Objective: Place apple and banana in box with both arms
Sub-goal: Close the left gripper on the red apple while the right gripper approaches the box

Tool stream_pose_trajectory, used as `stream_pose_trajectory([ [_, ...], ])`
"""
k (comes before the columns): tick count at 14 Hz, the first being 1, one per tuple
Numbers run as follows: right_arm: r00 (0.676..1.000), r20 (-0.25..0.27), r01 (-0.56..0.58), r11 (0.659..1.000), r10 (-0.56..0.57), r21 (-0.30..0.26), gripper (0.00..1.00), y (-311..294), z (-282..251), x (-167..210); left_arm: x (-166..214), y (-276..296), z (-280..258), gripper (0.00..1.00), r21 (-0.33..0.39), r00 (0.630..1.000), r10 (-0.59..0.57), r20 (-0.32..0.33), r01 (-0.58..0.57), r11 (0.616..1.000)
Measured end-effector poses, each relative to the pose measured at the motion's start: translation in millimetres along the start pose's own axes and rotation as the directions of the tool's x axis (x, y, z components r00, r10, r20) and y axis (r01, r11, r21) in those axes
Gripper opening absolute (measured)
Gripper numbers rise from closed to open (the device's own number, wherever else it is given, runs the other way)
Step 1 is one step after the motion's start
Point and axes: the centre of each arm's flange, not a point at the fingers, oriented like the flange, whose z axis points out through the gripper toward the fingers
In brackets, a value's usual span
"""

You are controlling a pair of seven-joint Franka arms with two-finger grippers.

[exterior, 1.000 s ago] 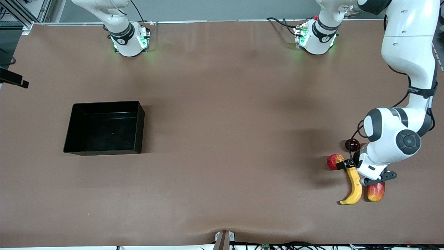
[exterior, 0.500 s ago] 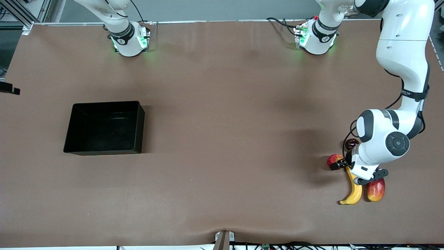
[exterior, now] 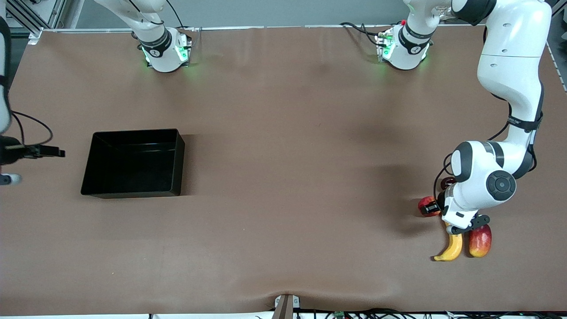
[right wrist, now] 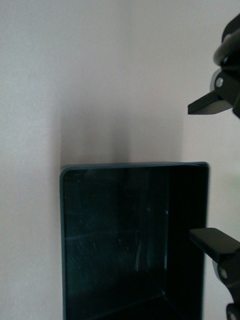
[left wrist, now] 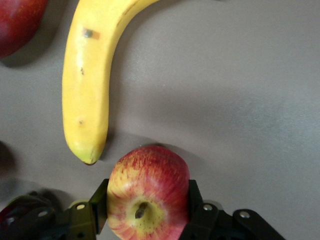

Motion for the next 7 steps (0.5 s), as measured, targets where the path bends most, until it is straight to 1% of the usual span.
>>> stream_pose_trajectory([
  [2, 1.0, -0.009, -0.007, 1.0, 0.007, 0.001, 1.0, 3.6, 33.3, 1.8, 0.4, 9.4, -10.4, 0.63, -0.006, 1.0, 0.013, -0.017, -0.013, 1.0],
  [4, 1.0, -0.016, -0.02, 0.999, 0.02, 0.025, 1.0, 4.1, 64.6, 1.1, -3.4, 27.2, -33.4, 0.63, -0.012, 0.998, 0.041, -0.039, -0.041, 0.999],
  [6, 0.999, -0.022, -0.03, 0.999, 0.03, 0.03, 0.97, 4.6, 91.4, -0.7, -9.0, 43.0, -59.1, 0.63, -0.021, 0.996, 0.066, -0.06, -0.067, 0.998],
  [7, 0.999, -0.017, -0.035, 0.999, 0.036, 0.04, 0.88, 3.6, 103.9, -3.1, -11.5, 48.3, -67.8, 0.63, -0.024, 0.995, 0.074, -0.067, -0.075, 0.997],
])
